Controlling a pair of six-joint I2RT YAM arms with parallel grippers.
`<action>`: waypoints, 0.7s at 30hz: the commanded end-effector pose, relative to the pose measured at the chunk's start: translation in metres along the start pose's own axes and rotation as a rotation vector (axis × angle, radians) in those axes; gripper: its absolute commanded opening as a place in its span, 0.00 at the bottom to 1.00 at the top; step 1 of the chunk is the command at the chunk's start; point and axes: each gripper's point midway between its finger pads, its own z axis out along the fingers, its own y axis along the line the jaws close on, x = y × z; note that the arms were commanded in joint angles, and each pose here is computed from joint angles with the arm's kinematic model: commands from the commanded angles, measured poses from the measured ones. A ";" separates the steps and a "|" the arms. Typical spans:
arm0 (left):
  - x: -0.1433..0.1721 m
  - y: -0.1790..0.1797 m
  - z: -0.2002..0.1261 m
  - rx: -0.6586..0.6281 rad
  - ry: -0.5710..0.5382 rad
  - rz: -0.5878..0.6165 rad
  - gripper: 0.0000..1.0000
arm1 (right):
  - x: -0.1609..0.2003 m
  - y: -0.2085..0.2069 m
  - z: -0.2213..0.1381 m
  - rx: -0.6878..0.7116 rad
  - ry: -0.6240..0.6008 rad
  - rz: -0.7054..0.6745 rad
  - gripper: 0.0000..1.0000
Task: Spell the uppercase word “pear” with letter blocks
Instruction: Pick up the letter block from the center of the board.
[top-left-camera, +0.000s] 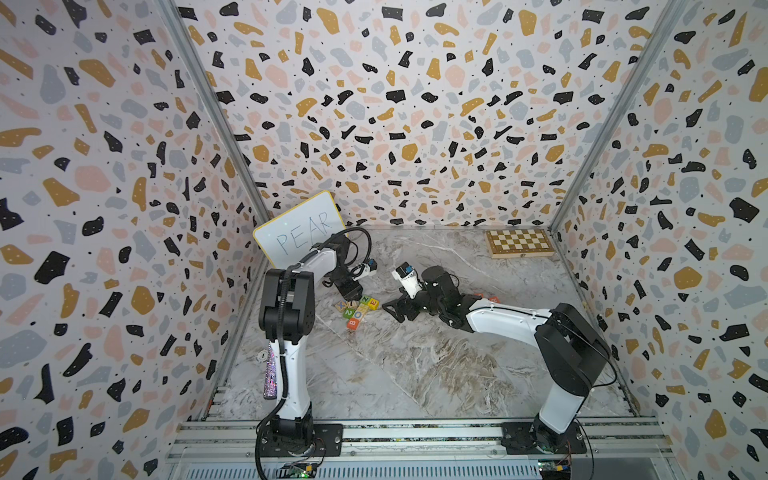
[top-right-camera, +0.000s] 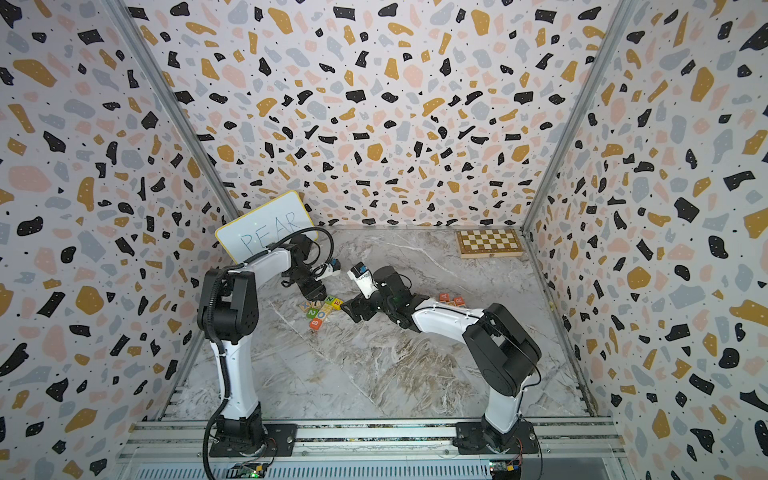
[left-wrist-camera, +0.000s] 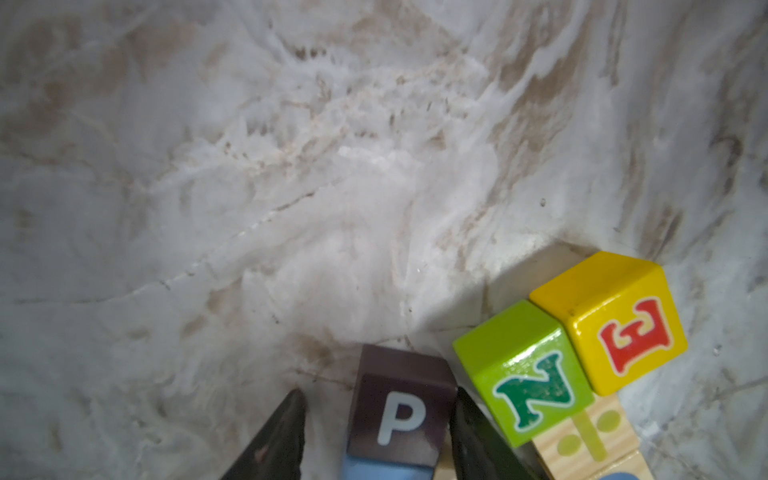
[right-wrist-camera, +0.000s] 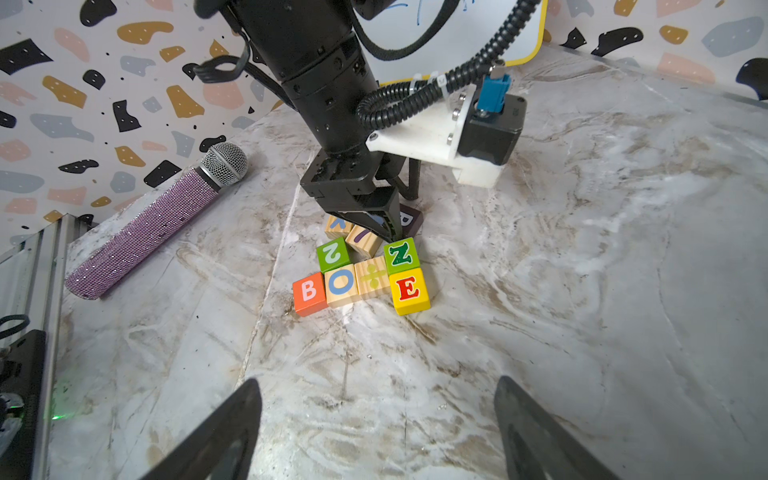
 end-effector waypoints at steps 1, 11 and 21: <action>0.005 -0.005 0.008 0.033 0.029 0.006 0.54 | -0.002 -0.001 0.000 -0.001 -0.012 0.004 0.88; 0.008 -0.005 0.015 0.054 0.069 0.016 0.49 | 0.002 -0.004 0.003 0.010 -0.005 0.017 0.91; 0.006 -0.007 0.015 0.056 0.068 0.022 0.39 | 0.002 -0.007 0.003 0.032 -0.001 0.017 0.91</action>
